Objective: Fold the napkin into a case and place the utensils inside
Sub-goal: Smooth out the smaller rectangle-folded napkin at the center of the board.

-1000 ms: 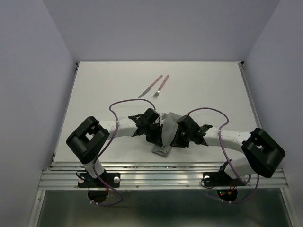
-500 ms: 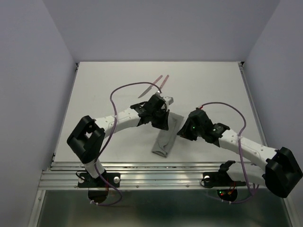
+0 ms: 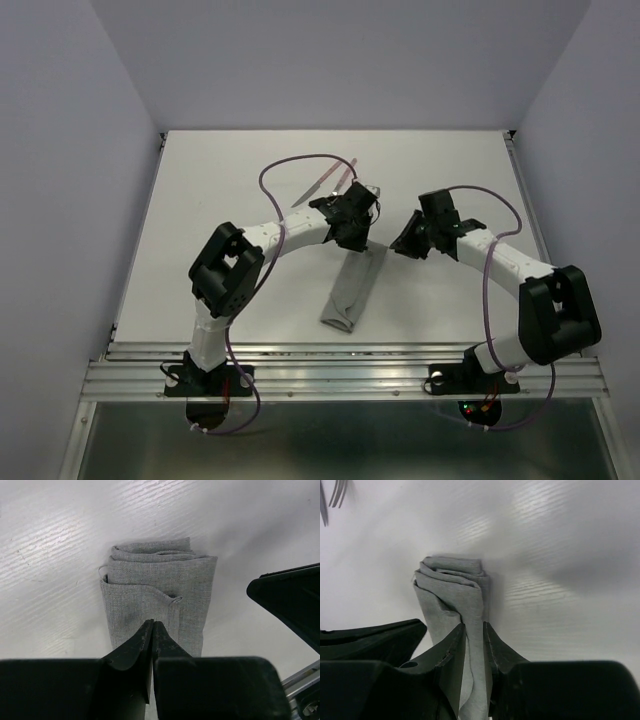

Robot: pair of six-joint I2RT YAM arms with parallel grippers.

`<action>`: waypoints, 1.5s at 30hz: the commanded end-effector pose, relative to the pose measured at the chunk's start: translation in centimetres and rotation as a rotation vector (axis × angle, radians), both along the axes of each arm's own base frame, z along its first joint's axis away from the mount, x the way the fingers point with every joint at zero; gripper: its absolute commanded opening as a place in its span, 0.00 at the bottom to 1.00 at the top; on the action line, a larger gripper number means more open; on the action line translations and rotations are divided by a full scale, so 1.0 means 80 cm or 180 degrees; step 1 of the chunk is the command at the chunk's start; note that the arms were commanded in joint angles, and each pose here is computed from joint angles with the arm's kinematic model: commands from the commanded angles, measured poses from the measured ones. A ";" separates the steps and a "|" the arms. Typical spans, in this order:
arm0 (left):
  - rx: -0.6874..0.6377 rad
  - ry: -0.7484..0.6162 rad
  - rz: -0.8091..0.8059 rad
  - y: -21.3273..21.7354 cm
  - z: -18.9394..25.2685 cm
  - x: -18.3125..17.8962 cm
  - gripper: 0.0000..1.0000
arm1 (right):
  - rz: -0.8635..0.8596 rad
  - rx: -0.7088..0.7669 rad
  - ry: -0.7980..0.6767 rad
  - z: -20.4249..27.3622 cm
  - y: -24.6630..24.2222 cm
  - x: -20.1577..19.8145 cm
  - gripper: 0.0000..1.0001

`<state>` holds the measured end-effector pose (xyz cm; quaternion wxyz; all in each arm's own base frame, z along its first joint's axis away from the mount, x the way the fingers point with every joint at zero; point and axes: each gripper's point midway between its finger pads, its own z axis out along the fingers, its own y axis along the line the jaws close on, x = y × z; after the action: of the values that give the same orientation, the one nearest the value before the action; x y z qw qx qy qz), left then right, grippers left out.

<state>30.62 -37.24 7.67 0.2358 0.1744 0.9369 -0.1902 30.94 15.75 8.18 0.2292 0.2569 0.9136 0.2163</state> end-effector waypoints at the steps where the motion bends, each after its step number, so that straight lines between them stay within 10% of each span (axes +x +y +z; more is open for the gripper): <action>1: -0.0012 -0.0115 0.0081 -0.004 0.022 0.008 0.18 | 0.0251 0.0327 -0.0260 0.031 0.033 0.029 0.26; 18: -0.0243 0.0048 -0.0029 -0.030 0.015 0.003 0.54 | 0.0285 0.0325 -0.0043 -0.016 0.041 0.037 0.23; 45: 0.0100 0.0043 0.0110 -0.041 -0.012 0.021 0.45 | 0.0323 0.0340 -0.0063 -0.014 0.042 0.035 0.23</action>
<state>31.80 -39.49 4.88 0.2107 0.1555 0.9496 -0.1723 32.41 18.51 5.08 0.1805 0.2364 0.9199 0.2554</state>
